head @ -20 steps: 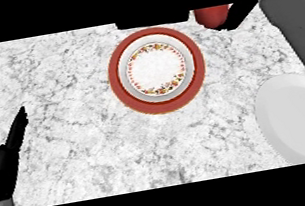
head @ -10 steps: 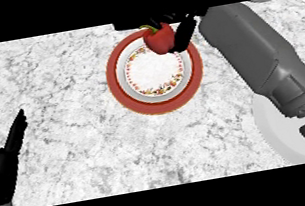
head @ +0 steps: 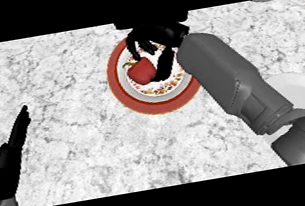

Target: Pick the bell pepper from the plate and place it in the plate

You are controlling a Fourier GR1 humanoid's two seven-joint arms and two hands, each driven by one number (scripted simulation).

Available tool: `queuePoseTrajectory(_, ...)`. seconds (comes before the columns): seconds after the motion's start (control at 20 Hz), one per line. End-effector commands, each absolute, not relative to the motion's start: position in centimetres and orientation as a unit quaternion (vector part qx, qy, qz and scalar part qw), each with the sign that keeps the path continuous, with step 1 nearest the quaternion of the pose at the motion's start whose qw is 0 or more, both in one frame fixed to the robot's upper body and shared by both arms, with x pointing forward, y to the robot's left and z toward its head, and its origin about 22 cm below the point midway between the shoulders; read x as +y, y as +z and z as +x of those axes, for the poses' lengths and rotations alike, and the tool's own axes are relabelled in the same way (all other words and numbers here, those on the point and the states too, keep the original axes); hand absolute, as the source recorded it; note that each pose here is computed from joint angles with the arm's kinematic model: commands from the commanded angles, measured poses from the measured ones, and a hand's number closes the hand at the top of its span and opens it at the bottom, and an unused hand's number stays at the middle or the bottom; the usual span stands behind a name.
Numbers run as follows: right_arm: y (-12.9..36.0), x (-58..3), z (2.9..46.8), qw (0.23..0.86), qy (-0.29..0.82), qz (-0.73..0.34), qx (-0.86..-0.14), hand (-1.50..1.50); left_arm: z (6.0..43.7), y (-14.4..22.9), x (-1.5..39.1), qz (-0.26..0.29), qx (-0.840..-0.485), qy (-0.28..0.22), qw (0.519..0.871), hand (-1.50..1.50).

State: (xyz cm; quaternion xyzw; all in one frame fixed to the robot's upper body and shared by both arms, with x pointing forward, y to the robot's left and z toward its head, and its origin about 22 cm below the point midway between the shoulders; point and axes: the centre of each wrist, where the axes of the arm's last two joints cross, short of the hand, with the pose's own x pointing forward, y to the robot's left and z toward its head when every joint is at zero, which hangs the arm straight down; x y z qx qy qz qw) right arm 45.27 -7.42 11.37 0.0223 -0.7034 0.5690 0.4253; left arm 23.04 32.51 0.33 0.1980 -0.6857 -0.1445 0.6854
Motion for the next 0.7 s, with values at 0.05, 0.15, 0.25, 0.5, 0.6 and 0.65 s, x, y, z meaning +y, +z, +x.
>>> queuePoseTrajectory(0.05,9.9,-6.6,44.8,0.482,0.561,-0.003,-0.673,-1.5,22.2,-0.8,33.4,0.198,-0.689,-0.146,0.682,0.0)
queuePoseTrajectory(0.15,8.0,-7.4,44.4,0.489,0.551,0.003,-0.676,-1.5,22.4,-0.3,33.6,0.193,-0.69,-0.147,0.682,0.0)
queuePoseTrajectory(0.25,8.2,-7.4,44.5,0.48,0.533,0.02,-0.696,-1.5,23.0,0.6,33.2,0.19,-0.688,-0.146,0.685,0.0)
queuePoseTrajectory(0.5,9.7,-7.4,45.0,0.516,0.413,0.075,-0.746,-1.5,22.3,-1.0,33.4,0.205,-0.688,-0.151,0.679,0.0)
queuePoseTrajectory(0.6,10.5,-8.7,45.6,0.536,0.369,0.067,-0.756,-1.5,22.9,-0.2,32.4,0.195,-0.69,-0.148,0.681,0.0)
queuePoseTrajectory(0.65,11.6,-9.8,46.2,0.549,0.348,0.052,-0.758,-1.5,22.8,0.2,33.2,0.195,-0.688,-0.14,0.685,0.0)
